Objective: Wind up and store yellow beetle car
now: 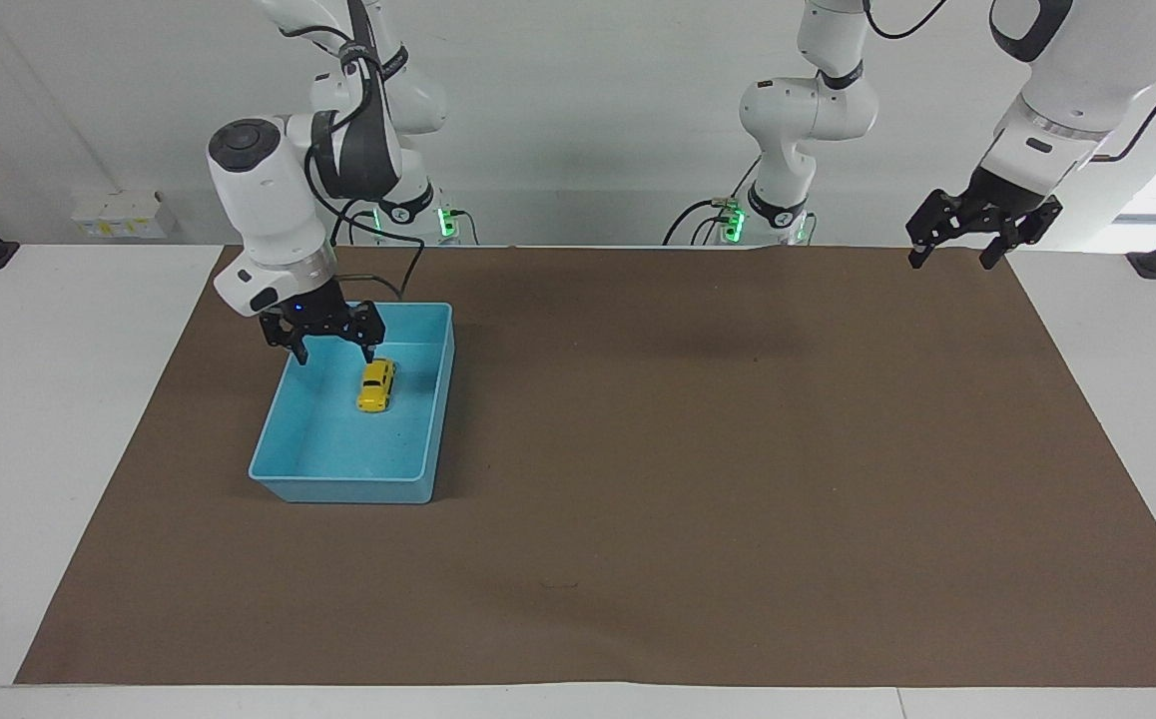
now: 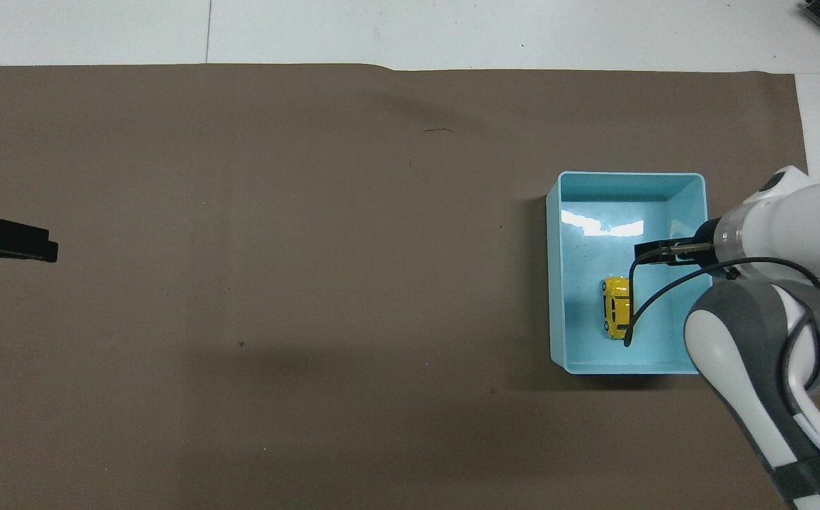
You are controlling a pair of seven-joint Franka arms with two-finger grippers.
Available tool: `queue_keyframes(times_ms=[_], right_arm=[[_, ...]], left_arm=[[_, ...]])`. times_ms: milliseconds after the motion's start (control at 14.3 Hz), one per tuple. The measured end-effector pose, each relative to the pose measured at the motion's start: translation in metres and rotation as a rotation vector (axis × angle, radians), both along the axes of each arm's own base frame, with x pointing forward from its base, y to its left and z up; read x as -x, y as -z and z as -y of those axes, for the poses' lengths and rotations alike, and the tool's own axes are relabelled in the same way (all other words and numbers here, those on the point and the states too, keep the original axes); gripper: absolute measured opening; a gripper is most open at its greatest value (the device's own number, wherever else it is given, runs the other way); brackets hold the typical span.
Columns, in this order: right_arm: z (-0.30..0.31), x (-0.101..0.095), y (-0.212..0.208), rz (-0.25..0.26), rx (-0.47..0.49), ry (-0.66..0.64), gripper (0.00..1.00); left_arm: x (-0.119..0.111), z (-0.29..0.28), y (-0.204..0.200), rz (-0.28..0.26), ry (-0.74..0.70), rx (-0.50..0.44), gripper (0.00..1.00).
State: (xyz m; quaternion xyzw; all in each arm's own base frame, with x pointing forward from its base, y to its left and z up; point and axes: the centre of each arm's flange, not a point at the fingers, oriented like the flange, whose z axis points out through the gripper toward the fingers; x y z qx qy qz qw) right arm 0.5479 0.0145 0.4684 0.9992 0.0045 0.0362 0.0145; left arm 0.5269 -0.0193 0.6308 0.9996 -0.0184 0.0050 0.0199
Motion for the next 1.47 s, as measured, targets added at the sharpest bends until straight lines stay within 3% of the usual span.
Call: queue_keyframes(times_ms=[491,701,911,1122,1472], right_arm=[[0.010,-0.001,-0.097,-0.066,0.001,0.112,1.00],[-0.015,0.005,-0.132,-0.066,0.003,0.137,1.00],[-0.017,0.005,-0.148,-0.048,0.009,0.081,1.00],[-0.005,0.012,-0.170,-0.081,0.013,0.056,1.00],[0.000,0.015,-0.190,-0.073,0.011,0.065,1.00]], left_arm=[[0.000,0.000,0.000,0.000,0.000,0.000,1.00],[0.000,0.000,0.000,0.000,0.000,0.000,1.00],[0.000,0.000,0.000,0.000,0.000,0.000,1.00],[0.000,0.000,0.000,0.000,0.000,0.000,1.00],[0.000,0.000,0.000,0.000,0.000,0.000,1.00]])
